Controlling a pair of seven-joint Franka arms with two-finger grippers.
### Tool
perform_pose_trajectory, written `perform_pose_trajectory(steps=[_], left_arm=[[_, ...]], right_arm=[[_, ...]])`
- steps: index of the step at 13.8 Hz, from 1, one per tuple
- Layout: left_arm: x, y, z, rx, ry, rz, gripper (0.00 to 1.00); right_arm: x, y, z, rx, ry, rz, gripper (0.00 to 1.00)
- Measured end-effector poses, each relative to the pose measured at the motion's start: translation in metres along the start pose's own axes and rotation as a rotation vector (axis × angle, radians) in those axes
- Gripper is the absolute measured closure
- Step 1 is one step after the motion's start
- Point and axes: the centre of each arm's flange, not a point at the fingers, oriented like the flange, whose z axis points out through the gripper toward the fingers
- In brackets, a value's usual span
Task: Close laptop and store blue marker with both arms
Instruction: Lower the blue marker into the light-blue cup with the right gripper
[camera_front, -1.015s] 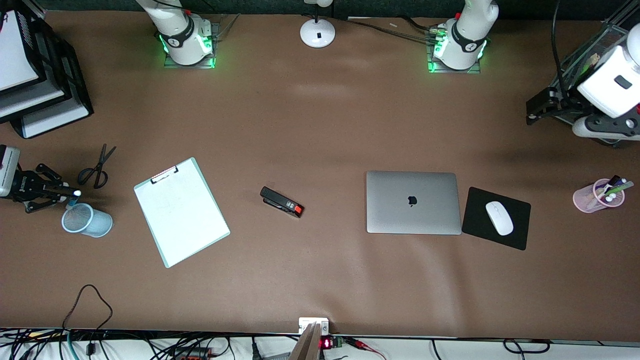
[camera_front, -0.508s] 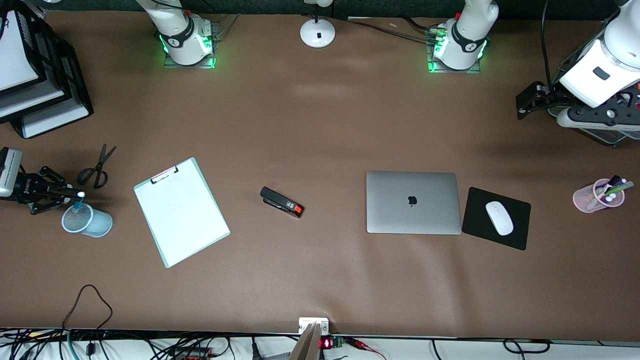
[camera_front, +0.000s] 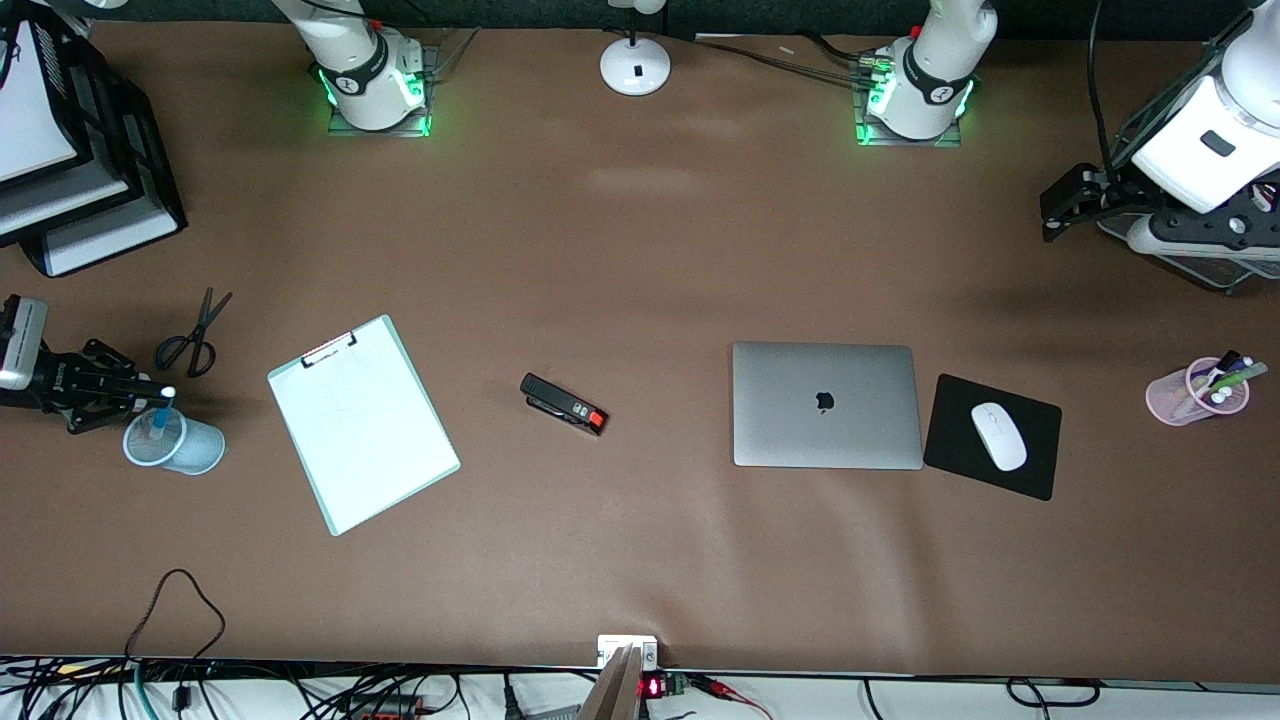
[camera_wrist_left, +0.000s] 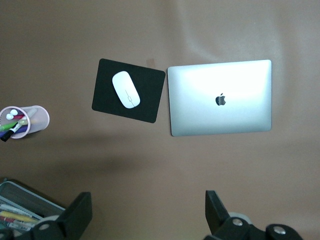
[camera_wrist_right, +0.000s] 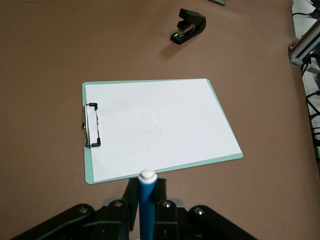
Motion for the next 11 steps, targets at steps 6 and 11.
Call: perform_pose_trajectory(steps=[6, 11], left_arm=[[0.002, -0.003, -0.013, -0.003, 0.03, -0.004, 0.0], [-0.002, -0.008, -0.012, -0.002, -0.009, -0.014, 0.0]], right_arm=[[-0.028, -0.019, 0.003, -0.009, 0.013, 0.029, 0.82], [-0.045, -0.022, 0.007, -0.017, 0.015, 0.034, 0.82]])
